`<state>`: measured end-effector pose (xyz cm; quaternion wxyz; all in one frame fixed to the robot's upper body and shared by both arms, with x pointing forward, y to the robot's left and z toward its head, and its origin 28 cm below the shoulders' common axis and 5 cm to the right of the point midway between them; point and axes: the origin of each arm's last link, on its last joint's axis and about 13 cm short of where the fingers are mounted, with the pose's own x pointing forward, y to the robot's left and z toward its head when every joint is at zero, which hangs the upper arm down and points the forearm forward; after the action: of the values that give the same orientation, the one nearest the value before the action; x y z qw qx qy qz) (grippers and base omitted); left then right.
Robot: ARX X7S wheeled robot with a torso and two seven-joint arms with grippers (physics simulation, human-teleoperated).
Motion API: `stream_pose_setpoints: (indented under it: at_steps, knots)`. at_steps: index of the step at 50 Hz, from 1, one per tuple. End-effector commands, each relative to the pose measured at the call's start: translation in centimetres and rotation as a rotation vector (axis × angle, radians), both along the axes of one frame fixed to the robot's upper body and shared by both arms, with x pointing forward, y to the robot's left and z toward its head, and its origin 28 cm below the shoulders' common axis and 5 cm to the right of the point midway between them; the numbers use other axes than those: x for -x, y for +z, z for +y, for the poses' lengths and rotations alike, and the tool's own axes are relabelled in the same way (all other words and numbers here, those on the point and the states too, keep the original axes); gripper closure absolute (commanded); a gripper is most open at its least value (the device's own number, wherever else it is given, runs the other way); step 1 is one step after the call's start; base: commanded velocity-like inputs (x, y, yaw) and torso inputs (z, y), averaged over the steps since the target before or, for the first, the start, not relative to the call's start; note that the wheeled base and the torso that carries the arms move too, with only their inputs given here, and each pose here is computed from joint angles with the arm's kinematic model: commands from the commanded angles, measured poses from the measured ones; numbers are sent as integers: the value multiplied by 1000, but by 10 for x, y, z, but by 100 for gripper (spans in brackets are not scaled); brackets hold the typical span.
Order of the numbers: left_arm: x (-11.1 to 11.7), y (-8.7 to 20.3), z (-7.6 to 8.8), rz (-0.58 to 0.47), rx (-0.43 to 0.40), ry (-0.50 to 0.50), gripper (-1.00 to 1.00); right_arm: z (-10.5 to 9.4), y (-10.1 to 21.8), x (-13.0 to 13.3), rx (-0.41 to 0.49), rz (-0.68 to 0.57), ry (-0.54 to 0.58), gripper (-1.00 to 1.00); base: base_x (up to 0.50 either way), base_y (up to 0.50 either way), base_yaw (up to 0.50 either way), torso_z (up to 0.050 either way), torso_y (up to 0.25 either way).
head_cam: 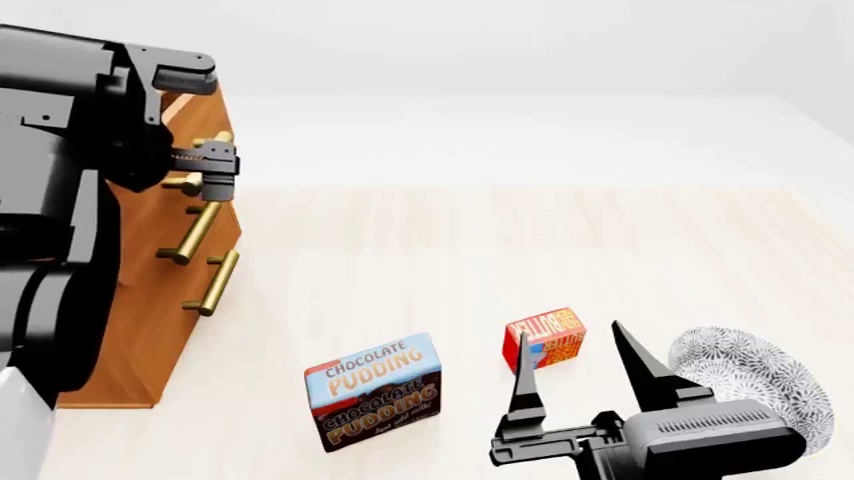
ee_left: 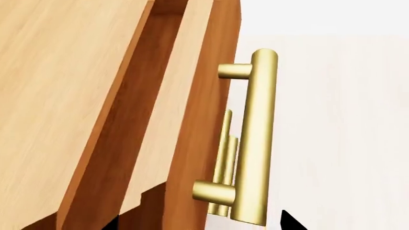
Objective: Put the butter at the back in the top drawer of the cabinet and close it.
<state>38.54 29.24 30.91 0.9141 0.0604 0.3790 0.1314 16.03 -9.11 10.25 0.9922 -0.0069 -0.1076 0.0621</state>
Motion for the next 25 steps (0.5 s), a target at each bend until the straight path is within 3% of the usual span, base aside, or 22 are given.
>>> stream_pose_setpoints:
  at_steps: [1,15,25]
  knots:
    - [-2,-19,-23,68,263,-99,-100,0,1,1,3,-2,2,-100,0,0,0,0,0]
    - [-2,-14,-34,72,305,-121,-100,2,-1,2,1,2,7,-100,0,0,0,0,0]
    - [-3,-9,-45,67,260,-167,-100,2,-2,2,0,2,9,-100,0,0,0,0,0]
